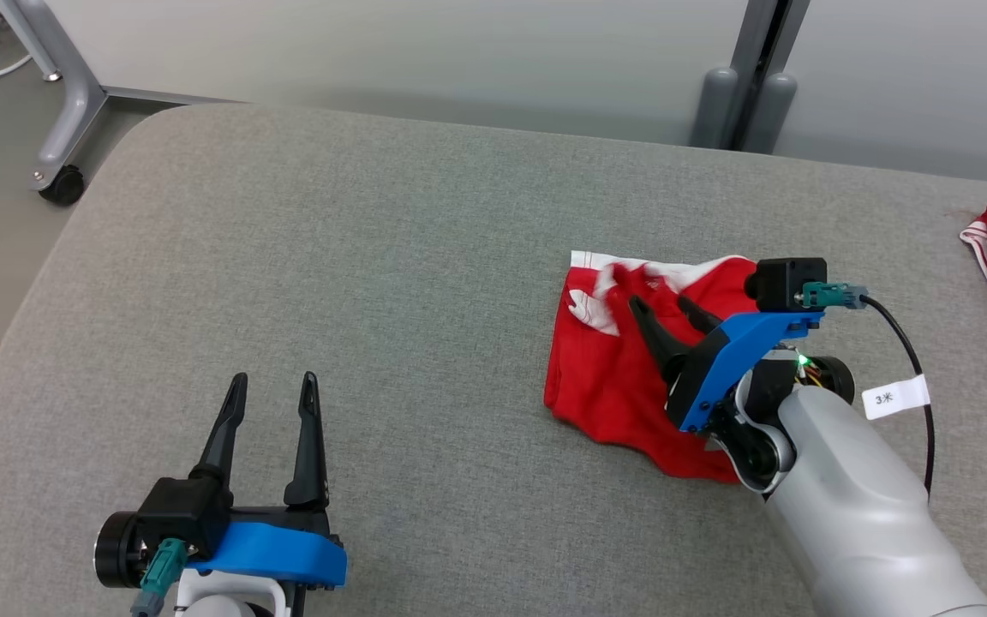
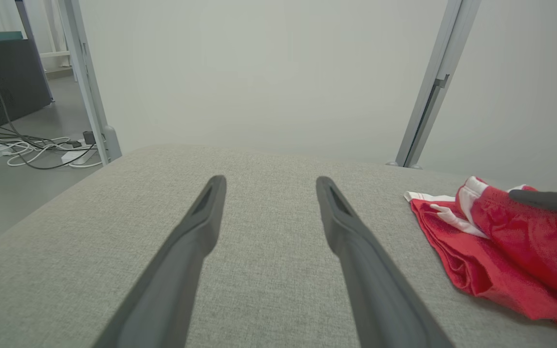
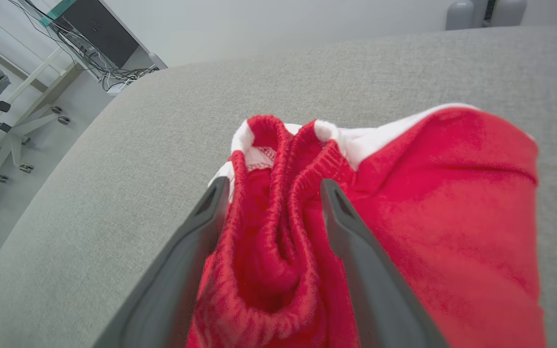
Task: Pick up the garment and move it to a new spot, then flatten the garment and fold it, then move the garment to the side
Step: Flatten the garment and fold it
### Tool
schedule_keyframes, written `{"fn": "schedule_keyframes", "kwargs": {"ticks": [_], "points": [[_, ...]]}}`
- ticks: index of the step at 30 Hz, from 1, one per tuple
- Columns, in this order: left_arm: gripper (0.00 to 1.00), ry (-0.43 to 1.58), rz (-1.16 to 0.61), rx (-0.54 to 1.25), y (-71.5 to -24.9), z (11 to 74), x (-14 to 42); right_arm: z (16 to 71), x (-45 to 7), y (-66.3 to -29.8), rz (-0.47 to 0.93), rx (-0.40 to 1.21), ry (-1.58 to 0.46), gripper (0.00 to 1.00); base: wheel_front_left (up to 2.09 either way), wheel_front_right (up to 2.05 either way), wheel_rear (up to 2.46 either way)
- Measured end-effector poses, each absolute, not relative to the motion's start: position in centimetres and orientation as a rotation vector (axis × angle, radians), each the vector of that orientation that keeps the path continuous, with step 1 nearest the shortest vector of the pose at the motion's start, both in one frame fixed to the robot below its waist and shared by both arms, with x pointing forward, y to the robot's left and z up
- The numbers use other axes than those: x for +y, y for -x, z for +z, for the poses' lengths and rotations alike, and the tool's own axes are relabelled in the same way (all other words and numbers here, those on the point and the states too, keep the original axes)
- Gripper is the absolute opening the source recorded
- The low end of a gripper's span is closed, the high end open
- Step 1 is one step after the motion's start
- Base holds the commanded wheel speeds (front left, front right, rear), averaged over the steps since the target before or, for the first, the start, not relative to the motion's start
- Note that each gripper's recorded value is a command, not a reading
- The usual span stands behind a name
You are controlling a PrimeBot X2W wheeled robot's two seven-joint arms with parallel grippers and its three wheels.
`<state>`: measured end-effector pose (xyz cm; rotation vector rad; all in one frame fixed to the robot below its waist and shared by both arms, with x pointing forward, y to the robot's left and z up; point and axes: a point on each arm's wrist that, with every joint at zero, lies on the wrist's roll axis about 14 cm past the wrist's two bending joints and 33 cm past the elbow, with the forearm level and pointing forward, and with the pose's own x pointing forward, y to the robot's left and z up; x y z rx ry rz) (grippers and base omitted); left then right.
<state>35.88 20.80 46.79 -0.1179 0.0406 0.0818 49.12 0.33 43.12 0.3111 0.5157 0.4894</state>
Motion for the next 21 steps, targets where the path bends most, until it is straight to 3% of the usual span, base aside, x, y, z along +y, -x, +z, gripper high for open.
{"fn": "schedule_keyframes", "kwargs": {"ticks": [6,21], "points": [[1.0,0.111,0.075,0.036,-36.2,46.9,20.6,45.5,0.5,-49.4,0.519,0.389,-0.273,1.0,0.0,0.0,0.0],[1.0,0.057,0.037,-0.028,-37.0,48.9,20.3,51.0,-8.3,-47.8,0.396,0.049,-0.22,1.0,0.0,0.0,0.0]]}}
